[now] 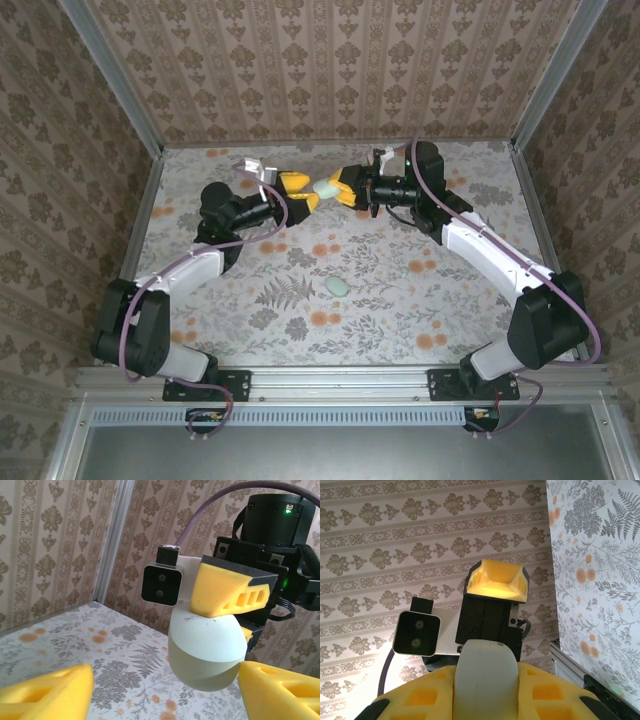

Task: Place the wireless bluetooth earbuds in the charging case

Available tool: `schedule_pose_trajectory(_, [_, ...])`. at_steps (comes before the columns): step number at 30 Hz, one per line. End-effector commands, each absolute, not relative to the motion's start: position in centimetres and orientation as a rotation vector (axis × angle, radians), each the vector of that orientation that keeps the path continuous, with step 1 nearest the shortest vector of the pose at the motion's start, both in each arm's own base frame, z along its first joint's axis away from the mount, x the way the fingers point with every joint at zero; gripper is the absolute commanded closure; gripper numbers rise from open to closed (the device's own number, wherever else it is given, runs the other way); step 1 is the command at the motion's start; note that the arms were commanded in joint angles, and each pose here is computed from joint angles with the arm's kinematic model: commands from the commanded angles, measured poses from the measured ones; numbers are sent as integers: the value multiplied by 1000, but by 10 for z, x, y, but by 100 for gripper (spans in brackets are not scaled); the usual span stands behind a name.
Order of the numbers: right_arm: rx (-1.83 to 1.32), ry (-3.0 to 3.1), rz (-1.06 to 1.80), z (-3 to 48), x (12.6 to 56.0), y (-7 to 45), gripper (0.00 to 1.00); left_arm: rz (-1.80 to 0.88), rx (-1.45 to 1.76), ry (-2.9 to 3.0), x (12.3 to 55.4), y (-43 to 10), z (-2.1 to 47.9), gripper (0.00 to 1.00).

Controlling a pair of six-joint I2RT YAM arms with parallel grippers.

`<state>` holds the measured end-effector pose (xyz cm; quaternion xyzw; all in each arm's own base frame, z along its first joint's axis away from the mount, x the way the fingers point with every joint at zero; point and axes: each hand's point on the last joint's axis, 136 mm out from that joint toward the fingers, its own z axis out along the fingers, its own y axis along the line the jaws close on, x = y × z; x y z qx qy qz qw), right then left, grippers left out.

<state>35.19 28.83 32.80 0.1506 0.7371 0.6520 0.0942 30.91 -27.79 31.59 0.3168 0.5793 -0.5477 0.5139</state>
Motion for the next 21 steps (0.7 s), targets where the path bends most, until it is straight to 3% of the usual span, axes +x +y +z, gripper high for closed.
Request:
schedule_pose_trajectory(1, [421,2122,1994,351,343,288,100,-1367,827,1292,295,-289,340,25])
schedule_pose_trajectory(21, [430,2112,2024,352,340,289,100,-1416,863,1281,299,-303,346,49])
